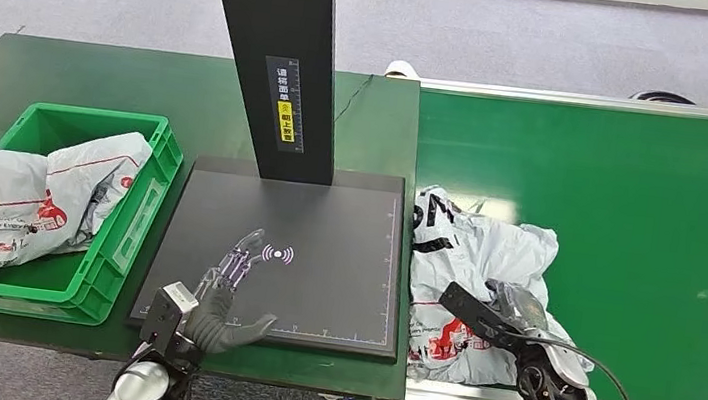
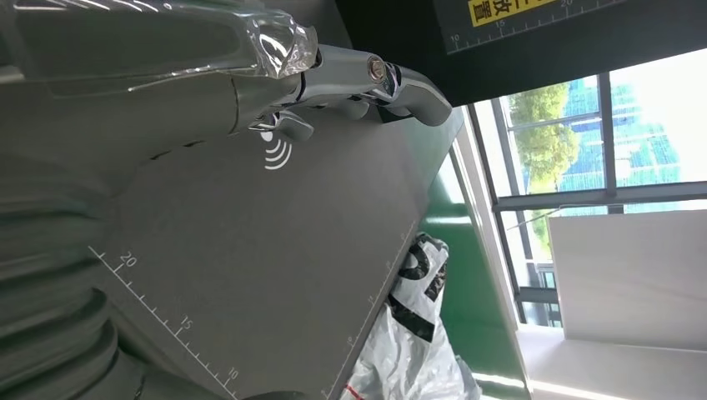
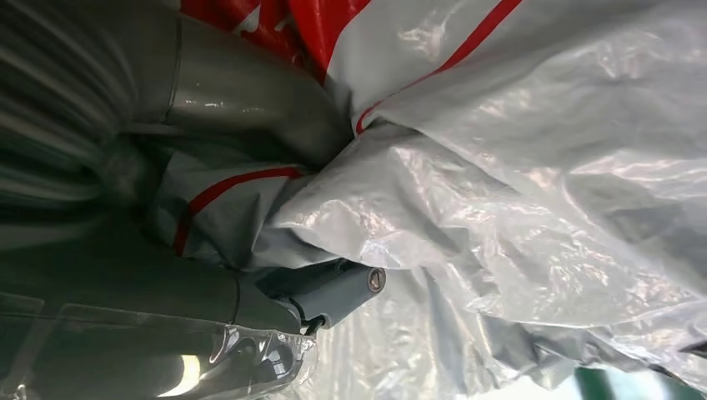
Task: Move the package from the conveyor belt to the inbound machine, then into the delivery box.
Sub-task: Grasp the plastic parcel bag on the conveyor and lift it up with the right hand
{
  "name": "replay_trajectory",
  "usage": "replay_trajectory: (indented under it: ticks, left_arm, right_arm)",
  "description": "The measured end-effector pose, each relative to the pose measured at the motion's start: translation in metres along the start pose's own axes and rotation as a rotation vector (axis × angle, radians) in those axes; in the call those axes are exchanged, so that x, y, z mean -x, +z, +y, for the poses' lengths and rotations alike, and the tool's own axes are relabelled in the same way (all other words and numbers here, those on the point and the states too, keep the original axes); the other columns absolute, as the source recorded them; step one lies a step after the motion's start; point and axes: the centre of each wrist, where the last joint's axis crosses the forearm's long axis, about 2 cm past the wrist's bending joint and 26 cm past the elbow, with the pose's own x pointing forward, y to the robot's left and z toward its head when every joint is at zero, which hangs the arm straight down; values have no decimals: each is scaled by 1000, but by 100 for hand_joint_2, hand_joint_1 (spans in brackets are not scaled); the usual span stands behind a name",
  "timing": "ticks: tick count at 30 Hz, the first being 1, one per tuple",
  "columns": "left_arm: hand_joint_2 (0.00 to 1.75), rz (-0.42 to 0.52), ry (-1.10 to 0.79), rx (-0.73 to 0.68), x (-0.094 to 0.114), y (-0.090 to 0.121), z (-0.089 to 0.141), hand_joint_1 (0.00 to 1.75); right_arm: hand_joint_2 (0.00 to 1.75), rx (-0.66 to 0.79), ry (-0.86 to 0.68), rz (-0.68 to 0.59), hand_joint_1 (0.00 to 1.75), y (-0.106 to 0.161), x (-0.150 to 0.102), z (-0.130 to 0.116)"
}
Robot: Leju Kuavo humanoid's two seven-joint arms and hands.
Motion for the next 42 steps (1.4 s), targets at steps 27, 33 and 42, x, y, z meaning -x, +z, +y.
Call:
replay_trajectory:
  ticks: [27,33,42]
  left_arm:
    - [175,-53,0,-49,-6,8,4,0]
    - [175,-55,0,-50,-6,8,4,0]
    - [175,-133,-70,-125,-10,5,8,0]
  right_arm:
    - [175,748,-418,-428,175,28,-40,-57]
    - [175,765,-424,-444,175,32,-43,-59]
    - [175,552,-356,-585,175,29,-61,-46]
